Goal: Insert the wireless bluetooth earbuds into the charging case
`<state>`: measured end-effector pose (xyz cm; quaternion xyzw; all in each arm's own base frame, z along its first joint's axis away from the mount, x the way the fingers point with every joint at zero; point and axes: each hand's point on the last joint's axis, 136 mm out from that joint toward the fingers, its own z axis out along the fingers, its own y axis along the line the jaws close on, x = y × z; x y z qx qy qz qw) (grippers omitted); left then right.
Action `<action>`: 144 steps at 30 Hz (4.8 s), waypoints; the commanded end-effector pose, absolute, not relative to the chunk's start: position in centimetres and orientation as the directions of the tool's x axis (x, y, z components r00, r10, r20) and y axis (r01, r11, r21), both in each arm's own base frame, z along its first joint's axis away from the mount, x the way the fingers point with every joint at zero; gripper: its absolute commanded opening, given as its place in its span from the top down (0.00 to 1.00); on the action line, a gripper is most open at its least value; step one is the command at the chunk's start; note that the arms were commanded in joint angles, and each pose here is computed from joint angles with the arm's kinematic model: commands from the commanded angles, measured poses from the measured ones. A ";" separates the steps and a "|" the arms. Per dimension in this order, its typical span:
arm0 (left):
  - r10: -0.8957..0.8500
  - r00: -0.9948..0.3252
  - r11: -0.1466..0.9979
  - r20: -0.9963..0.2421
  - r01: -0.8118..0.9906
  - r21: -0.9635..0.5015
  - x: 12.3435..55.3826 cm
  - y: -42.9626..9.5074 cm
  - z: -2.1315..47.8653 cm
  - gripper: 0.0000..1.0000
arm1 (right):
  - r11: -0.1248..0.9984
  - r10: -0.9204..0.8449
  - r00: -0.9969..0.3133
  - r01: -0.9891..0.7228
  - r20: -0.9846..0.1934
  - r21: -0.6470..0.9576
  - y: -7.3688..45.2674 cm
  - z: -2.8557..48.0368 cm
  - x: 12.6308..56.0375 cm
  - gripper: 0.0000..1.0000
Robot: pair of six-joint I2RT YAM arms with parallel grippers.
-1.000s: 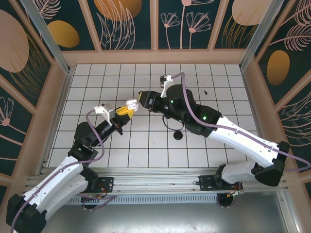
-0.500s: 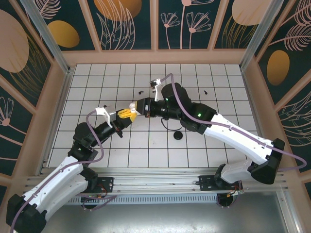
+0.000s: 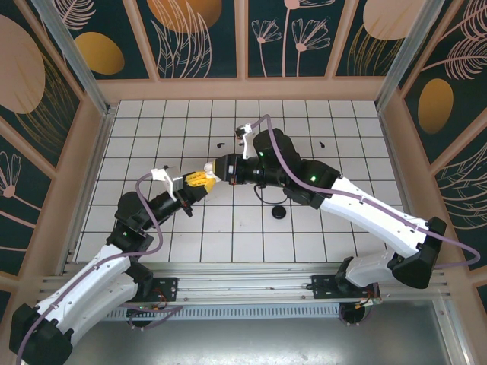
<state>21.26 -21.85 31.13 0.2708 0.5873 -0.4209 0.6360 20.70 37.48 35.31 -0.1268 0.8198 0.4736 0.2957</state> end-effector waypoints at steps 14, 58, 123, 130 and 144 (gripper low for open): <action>-0.230 0.004 0.508 -0.973 0.853 -0.117 21.4 -21.8 32.6 1.00 | 0.594 0.084 -0.796 -0.443 -0.599 0.672 36.3 36.0 21.2 0.70; 0.002 0.114 0.683 -0.994 0.726 0.084 24.5 -20.3 29.2 1.00 | 0.787 0.150 -0.898 -0.145 -0.414 0.600 38.7 31.9 23.8 0.72; -0.051 -0.002 0.294 -0.999 0.956 -0.017 18.8 -24.7 29.6 1.00 | 0.620 -0.523 -0.539 -0.772 -0.661 0.139 36.0 31.5 21.3 0.87; -0.049 -0.013 0.259 -0.999 0.965 -0.026 18.5 -25.0 29.6 1.00 | 0.505 -0.550 -0.410 -0.857 -0.727 0.101 36.3 32.3 20.2 0.87; -0.042 -0.025 0.176 -0.999 0.984 -0.032 18.0 -25.9 29.7 1.00 | 0.398 -0.602 -0.292 -0.917 -0.744 0.038 36.6 31.3 19.3 0.81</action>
